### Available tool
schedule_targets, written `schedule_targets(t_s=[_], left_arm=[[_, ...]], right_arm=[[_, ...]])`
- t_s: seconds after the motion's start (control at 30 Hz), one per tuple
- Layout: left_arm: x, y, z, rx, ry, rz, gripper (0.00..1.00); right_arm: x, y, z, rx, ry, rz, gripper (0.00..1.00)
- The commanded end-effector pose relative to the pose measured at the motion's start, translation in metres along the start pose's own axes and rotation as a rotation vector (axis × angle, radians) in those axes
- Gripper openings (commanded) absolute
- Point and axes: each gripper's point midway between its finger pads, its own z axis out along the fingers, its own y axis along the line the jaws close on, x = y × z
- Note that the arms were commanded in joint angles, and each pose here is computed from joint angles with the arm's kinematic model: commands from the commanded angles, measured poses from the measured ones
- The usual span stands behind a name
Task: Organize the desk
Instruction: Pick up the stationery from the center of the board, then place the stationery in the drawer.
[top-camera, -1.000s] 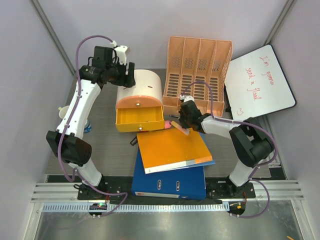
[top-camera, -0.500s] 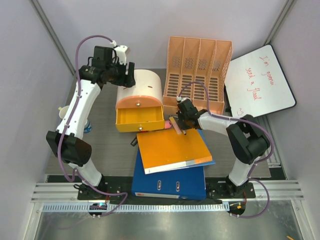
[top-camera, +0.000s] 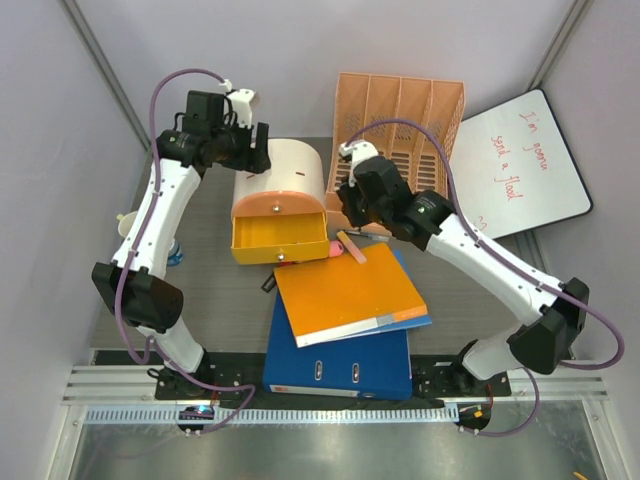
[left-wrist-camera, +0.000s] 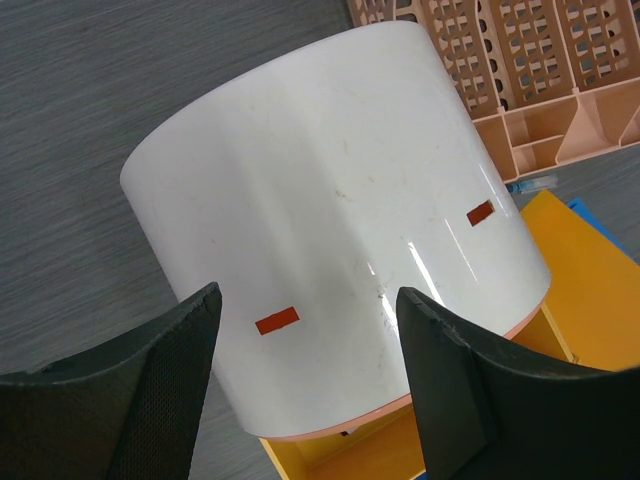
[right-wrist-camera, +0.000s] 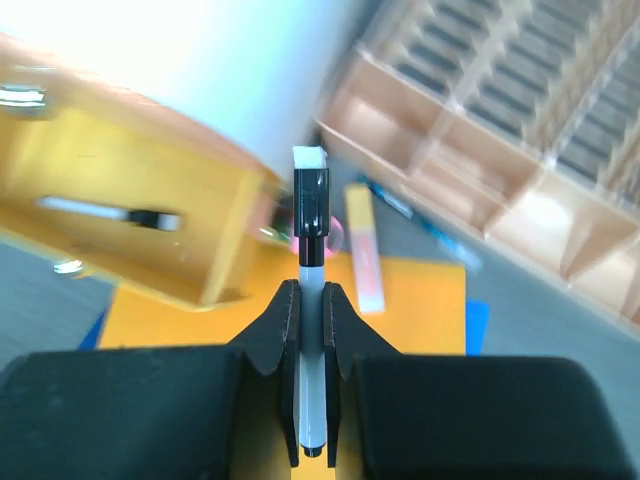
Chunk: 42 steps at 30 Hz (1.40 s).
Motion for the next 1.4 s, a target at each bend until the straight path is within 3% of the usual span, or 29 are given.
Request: schedule_targets(t_s=[0.0, 0.23, 0.63, 0.87, 0.97, 1.1, 1.37], left_arm=[[-0.023, -0.009, -0.023, 0.015, -0.084, 0.014, 0.71], [-0.018, -0.009, -0.022, 0.013, -0.067, 0.011, 0.71], [-0.016, -0.008, -0.023, 0.007, -0.069, 0.016, 0.71], [-0.016, -0.008, -0.022, 0.005, -0.069, 0.018, 0.71], [-0.016, -0.007, -0.023, 0.004, -0.07, 0.019, 0.71], [-0.016, -0.007, -0.024, 0.004, -0.072, 0.021, 0.71], [-0.016, -0.008, -0.022, 0.008, -0.072, 0.016, 0.71]], right_arm=[[-0.024, 0.052, -0.03, -0.12, -0.091, -0.301, 0.01], [-0.042, 0.113, -0.035, -0.283, -0.196, -0.601, 0.01], [-0.019, 0.156, -0.003, -0.156, -0.224, -1.226, 0.01], [-0.026, 0.174, 0.021, -0.124, -0.279, -1.276, 0.02], [-0.03, 0.175, 0.028, -0.123, -0.289, -1.253, 0.09], [-0.034, 0.17, 0.036, -0.118, -0.277, -1.19, 0.31], [-0.063, 0.138, 0.009, -0.063, -0.345, -0.971, 0.46]])
